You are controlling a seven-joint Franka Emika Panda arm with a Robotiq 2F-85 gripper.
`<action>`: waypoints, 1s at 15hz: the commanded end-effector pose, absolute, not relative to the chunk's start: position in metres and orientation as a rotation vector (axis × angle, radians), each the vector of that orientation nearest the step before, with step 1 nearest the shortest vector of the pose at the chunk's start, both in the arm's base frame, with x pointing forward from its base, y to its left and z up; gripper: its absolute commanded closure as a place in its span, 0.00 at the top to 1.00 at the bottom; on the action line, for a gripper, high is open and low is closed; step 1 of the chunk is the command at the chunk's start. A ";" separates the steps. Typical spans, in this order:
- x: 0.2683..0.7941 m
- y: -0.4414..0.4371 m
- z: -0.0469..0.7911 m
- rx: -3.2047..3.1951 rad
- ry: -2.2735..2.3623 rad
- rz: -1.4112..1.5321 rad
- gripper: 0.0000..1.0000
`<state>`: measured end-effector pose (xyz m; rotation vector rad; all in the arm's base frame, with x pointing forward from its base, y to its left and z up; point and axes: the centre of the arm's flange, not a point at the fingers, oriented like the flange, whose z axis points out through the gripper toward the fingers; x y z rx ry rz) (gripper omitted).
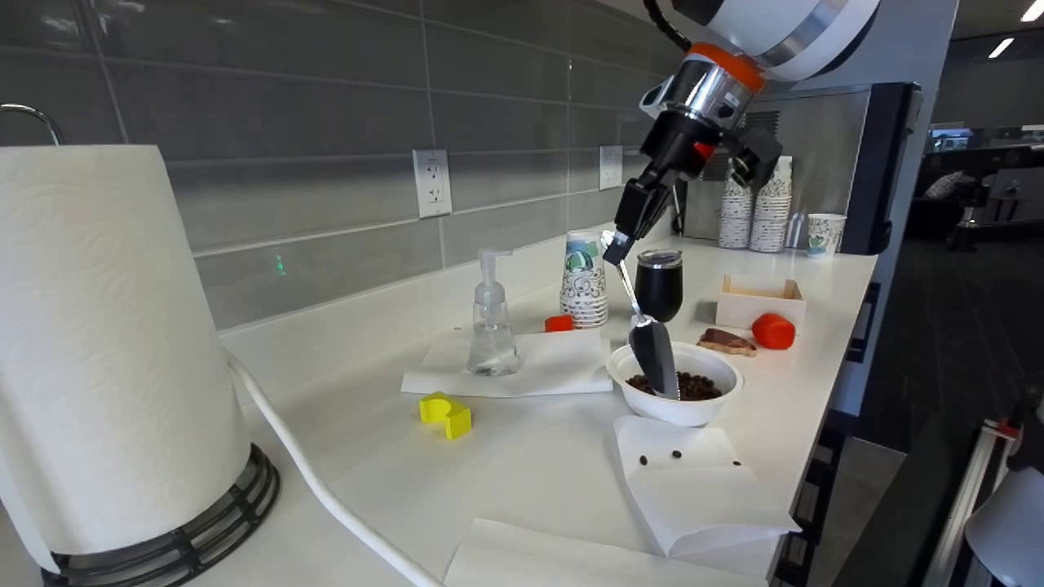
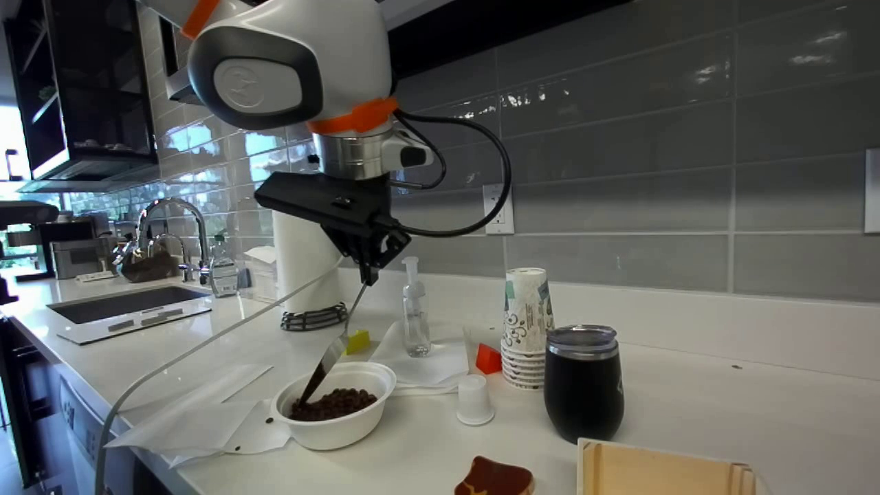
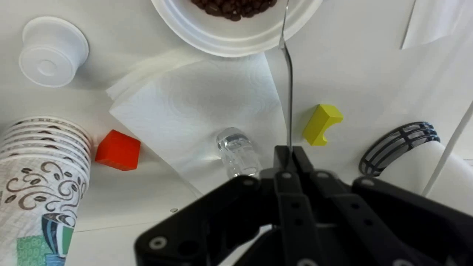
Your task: Use the spatula to stir the contents in the bowl
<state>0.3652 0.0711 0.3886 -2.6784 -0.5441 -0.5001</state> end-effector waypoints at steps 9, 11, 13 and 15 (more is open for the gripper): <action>0.414 0.073 0.370 -2.831 -0.291 -0.371 0.01; 0.422 0.073 0.366 -2.838 -0.271 -0.326 0.01; 0.431 0.072 0.363 -2.843 -0.244 -0.302 0.01; 0.439 0.070 0.360 -2.844 -0.223 -0.274 0.01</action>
